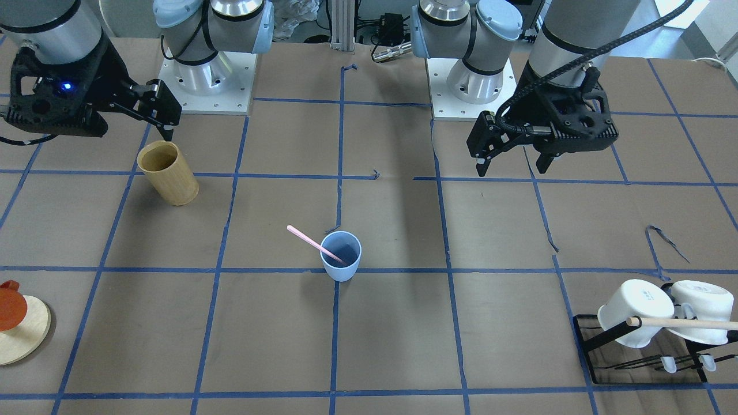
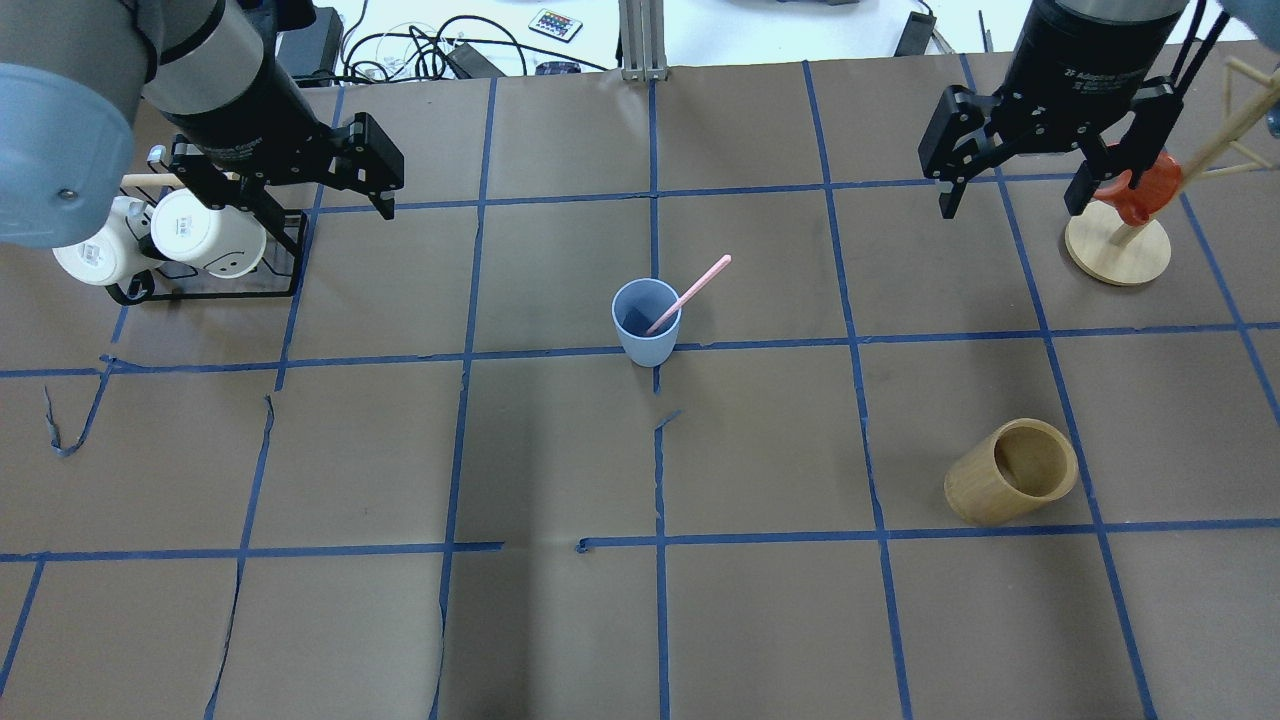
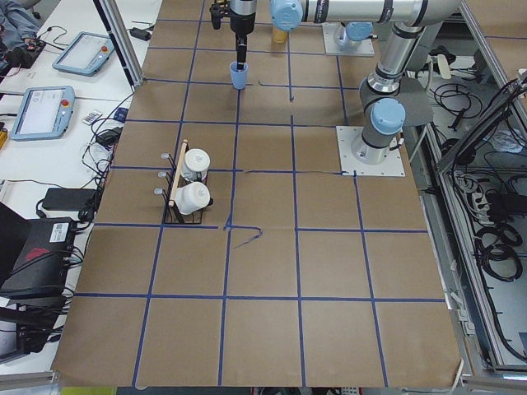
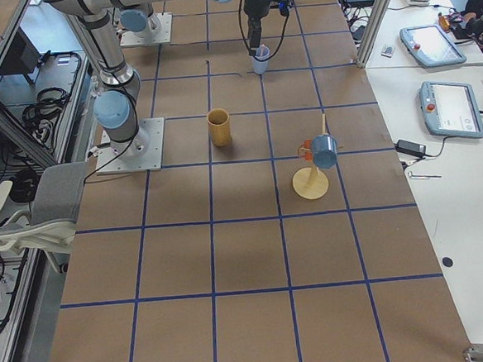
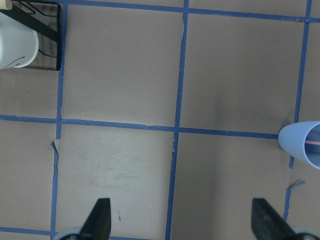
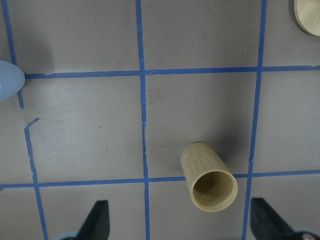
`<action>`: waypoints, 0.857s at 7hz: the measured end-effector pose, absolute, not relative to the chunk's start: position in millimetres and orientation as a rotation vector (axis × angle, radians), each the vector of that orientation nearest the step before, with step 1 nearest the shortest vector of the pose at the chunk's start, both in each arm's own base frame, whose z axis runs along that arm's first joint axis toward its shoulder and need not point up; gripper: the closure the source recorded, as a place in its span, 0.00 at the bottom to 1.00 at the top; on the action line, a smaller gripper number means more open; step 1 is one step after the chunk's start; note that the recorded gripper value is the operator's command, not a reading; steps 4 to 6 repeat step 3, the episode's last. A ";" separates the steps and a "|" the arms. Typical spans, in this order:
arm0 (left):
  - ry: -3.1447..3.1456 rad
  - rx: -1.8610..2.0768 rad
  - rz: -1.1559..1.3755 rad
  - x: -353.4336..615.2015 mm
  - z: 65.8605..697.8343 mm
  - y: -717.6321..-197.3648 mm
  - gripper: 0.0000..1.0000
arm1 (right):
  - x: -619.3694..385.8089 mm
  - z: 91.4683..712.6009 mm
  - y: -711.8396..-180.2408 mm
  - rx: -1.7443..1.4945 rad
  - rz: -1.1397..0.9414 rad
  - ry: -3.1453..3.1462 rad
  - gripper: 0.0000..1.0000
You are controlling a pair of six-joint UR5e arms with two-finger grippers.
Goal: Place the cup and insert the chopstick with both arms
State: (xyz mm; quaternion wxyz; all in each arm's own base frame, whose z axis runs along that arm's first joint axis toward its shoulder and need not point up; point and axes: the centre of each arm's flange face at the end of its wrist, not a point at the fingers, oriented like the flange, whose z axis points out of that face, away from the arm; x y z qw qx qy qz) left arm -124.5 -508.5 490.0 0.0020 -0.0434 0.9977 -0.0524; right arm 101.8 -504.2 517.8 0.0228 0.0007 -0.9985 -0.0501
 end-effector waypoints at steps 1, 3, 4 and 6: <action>3.131 -0.134 -0.163 -126.4 489.7 -507.9 0.00 | 101.9 522.6 -500.4 0.037 -0.142 -3.094 0.00; 3.131 -0.131 -0.163 -130.7 489.1 -507.5 0.00 | 102.2 525.8 -497.9 0.056 -0.133 -3.096 0.00; 3.131 -0.131 -0.163 -130.7 489.1 -507.5 0.00 | 102.2 525.8 -497.9 0.056 -0.133 -3.096 0.00; 3.131 -0.131 -0.163 -130.7 489.1 -507.5 0.00 | 102.2 525.8 -497.9 0.056 -0.133 -3.096 0.00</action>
